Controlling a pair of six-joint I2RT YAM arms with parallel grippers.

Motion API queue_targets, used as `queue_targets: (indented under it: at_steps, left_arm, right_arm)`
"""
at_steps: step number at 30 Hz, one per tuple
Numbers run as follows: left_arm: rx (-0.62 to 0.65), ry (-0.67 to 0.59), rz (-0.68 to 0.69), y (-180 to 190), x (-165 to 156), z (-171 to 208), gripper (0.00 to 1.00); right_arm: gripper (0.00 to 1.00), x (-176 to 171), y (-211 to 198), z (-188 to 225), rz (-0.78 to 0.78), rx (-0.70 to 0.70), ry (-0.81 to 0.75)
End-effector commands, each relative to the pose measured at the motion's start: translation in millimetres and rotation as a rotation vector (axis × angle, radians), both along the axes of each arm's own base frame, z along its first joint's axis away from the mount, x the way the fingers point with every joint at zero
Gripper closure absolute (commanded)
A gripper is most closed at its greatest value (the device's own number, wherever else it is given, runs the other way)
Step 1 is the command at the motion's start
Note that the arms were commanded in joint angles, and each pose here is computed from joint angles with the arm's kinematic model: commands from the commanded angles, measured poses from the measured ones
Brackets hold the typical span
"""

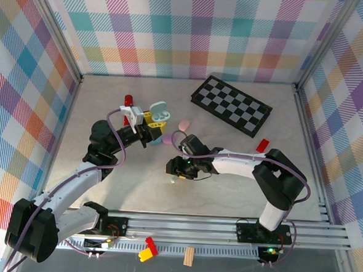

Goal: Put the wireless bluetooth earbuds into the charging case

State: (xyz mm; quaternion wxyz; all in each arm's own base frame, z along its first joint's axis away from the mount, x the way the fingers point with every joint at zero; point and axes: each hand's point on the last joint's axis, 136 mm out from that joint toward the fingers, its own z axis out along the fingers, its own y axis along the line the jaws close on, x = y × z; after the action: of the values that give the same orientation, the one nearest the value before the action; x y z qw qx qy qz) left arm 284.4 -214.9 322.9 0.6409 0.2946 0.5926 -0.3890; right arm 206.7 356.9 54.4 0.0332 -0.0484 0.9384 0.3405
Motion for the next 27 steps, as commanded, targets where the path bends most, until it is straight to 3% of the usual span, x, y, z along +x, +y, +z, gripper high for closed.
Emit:
queue_targets:
  at_steps: [1, 16, 27]
  left_arm:
    - [-0.015, -0.032, 0.051, 10.8, 4.8, 8.9, 0.68]
    - [-0.014, -0.028, 0.059, 15.4, 1.7, 8.4, 0.68]
    - [-0.017, -0.029, 0.054, 15.8, -1.7, 8.9, 0.68]
  right_arm:
    - [0.48, -6.3, -15.9, -1.9, 0.054, -0.104, -0.028]
    - [0.63, -13.6, 3.5, -18.4, 0.077, -0.098, 0.018]
    - [0.74, -7.0, -2.3, -31.7, 0.069, -0.173, 0.006]
